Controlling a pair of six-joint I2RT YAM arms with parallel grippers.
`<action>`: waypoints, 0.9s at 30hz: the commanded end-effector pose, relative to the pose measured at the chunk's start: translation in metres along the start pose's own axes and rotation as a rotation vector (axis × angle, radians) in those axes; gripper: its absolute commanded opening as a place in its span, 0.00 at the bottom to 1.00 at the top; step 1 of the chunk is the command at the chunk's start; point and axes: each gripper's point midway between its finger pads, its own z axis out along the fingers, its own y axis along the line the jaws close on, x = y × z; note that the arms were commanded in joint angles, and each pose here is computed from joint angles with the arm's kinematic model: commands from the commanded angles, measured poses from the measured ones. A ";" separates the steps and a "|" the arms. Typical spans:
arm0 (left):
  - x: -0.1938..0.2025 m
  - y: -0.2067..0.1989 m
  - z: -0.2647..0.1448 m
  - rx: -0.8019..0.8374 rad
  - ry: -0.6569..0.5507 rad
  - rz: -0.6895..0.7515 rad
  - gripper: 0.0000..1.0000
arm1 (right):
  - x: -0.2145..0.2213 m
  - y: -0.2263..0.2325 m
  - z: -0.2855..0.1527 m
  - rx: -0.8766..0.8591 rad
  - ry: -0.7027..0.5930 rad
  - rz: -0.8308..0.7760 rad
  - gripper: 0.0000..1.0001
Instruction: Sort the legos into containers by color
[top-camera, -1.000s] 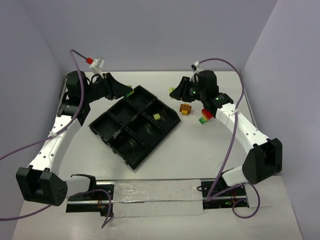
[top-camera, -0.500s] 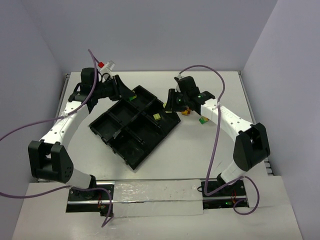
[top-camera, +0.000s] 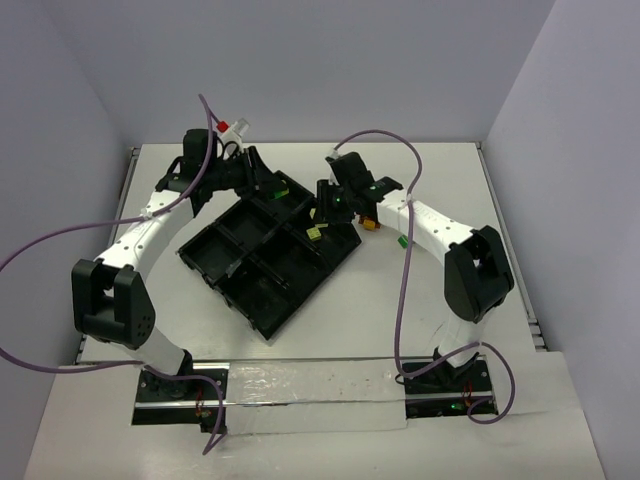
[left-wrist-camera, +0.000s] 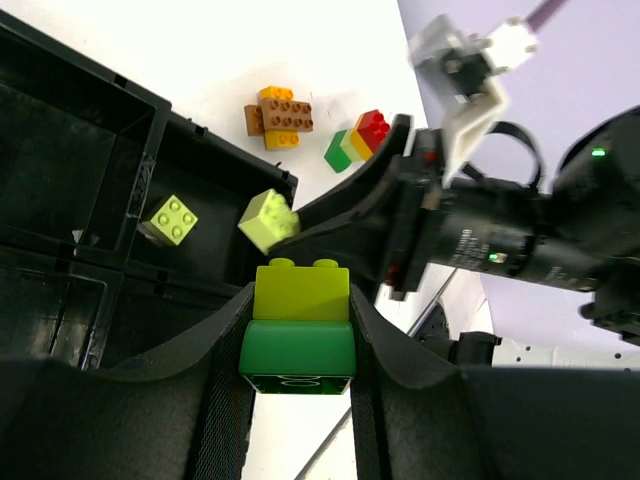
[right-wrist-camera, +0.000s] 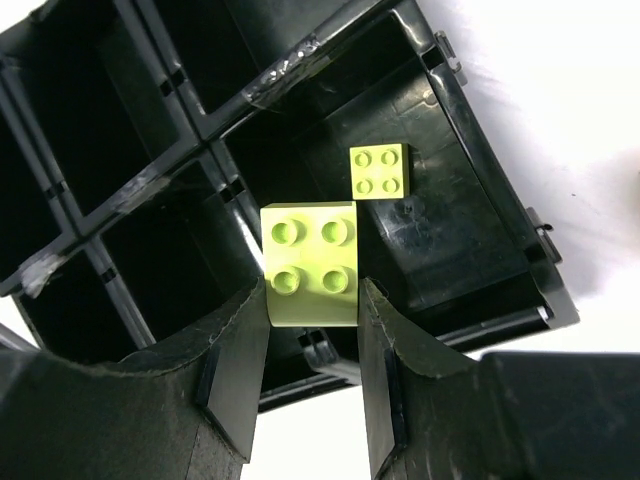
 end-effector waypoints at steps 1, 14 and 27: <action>-0.017 -0.020 -0.005 0.052 -0.034 0.034 0.00 | -0.019 0.008 -0.001 -0.004 -0.046 0.006 0.50; -0.005 -0.040 -0.012 0.188 0.034 0.056 0.00 | -0.037 0.020 -0.045 -0.037 -0.113 -0.036 0.72; 0.045 -0.069 -0.055 0.450 0.220 0.165 0.00 | -0.020 0.083 -0.136 -0.478 -0.159 -0.155 0.71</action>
